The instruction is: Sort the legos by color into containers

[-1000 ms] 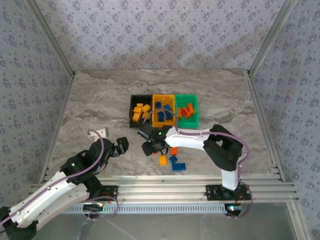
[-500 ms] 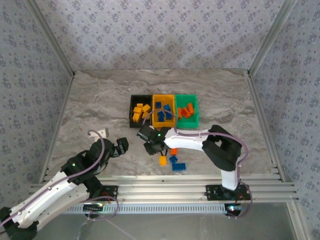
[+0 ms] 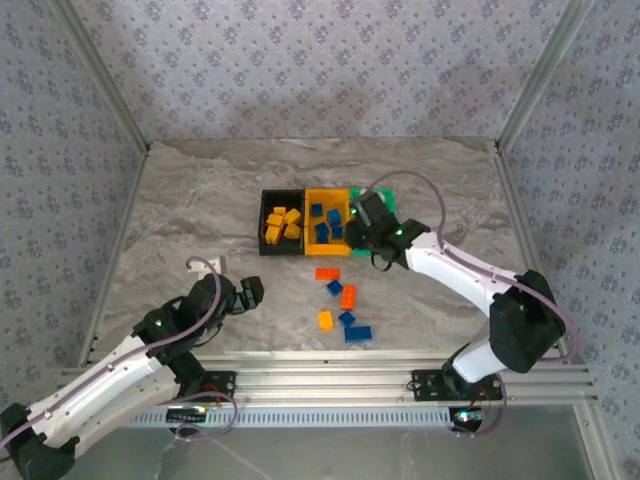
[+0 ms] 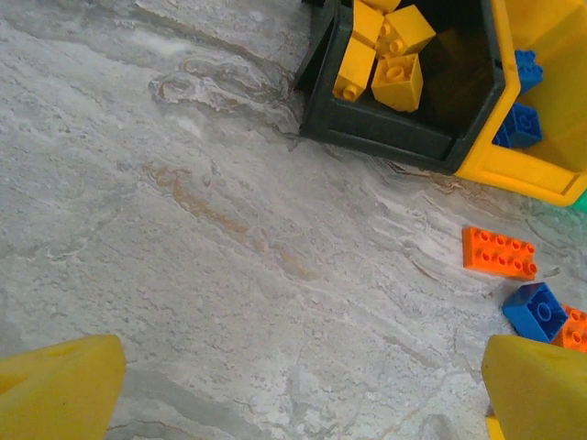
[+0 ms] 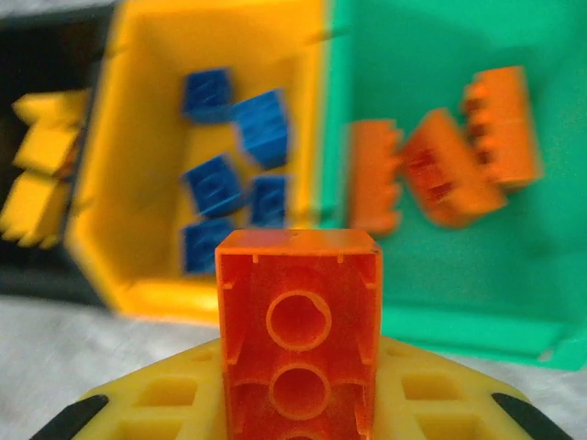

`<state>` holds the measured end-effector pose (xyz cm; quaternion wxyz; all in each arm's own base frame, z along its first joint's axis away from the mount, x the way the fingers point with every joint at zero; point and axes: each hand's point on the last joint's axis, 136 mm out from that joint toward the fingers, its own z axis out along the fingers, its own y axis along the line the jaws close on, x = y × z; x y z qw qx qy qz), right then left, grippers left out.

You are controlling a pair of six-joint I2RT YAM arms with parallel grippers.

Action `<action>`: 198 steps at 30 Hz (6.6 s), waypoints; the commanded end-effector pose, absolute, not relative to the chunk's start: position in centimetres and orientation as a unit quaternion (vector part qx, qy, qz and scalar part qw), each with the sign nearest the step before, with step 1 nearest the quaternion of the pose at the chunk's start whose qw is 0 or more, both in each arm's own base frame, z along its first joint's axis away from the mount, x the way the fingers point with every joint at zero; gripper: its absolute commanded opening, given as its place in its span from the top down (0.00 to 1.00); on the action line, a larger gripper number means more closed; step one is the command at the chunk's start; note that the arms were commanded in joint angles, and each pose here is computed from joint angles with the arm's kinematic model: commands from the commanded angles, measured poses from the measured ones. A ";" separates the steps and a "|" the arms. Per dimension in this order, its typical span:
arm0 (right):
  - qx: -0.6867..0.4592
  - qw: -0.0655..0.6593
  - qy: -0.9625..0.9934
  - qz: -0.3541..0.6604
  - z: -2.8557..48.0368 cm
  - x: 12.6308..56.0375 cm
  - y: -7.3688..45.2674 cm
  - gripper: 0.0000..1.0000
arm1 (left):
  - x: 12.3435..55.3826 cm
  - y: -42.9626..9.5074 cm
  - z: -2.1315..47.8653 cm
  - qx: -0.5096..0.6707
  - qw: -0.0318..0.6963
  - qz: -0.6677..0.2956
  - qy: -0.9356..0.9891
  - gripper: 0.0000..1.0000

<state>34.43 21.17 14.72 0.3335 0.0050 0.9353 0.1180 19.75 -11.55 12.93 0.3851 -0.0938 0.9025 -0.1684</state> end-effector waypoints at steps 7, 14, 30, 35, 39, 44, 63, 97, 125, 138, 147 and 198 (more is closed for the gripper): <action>0.078 0.296 0.948 0.082 12.6 40.8 18.3 0.67 | 20.1 -13.8 12.2 -0.047 0.365 -0.186 0.911 0.00; 0.090 0.283 0.952 0.080 12.0 43.0 18.5 0.49 | 20.4 -16.3 11.3 0.001 0.330 -0.195 0.923 0.00; 0.089 0.312 0.938 0.124 13.8 35.9 17.7 0.25 | 18.4 -26.6 9.6 0.178 0.230 -0.235 0.927 0.04; 0.102 0.312 0.937 0.122 13.1 33.3 16.0 0.25 | 17.0 -29.5 7.9 0.242 0.195 -0.203 0.928 0.10; 0.113 0.319 0.933 0.124 13.4 32.1 14.8 0.24 | 16.3 -31.2 6.8 0.272 0.169 -0.180 0.930 0.13; 0.119 0.330 0.928 0.130 14.1 31.5 13.9 0.24 | 15.6 -31.5 4.8 0.283 0.137 -0.140 0.939 0.21; 0.133 0.351 0.916 0.141 15.3 31.0 12.7 0.22 | 15.7 -30.1 3.1 0.273 0.123 -0.091 0.950 0.60; 0.090 0.323 0.929 0.158 13.6 27.3 14.9 0.22 | 42.9 -20.4 14.0 -0.041 0.375 -0.079 0.923 0.59; -0.039 0.223 0.966 0.129 5.9 22.3 23.0 0.22 | 25.9 -19.3 20.0 -0.026 0.413 -0.242 0.878 0.01; -0.022 0.196 0.979 0.047 2.7 22.0 22.1 0.32 | 22.7 -15.6 16.8 -0.055 0.400 -0.225 0.887 0.01; 0.003 0.198 0.979 0.039 2.9 22.0 19.5 0.63 | 22.3 -15.1 15.8 -0.059 0.399 -0.220 0.888 0.00; 0.045 0.354 0.927 0.115 19.7 32.4 18.0 0.21 | 21.3 -15.3 11.4 -0.060 0.352 -0.215 0.909 0.00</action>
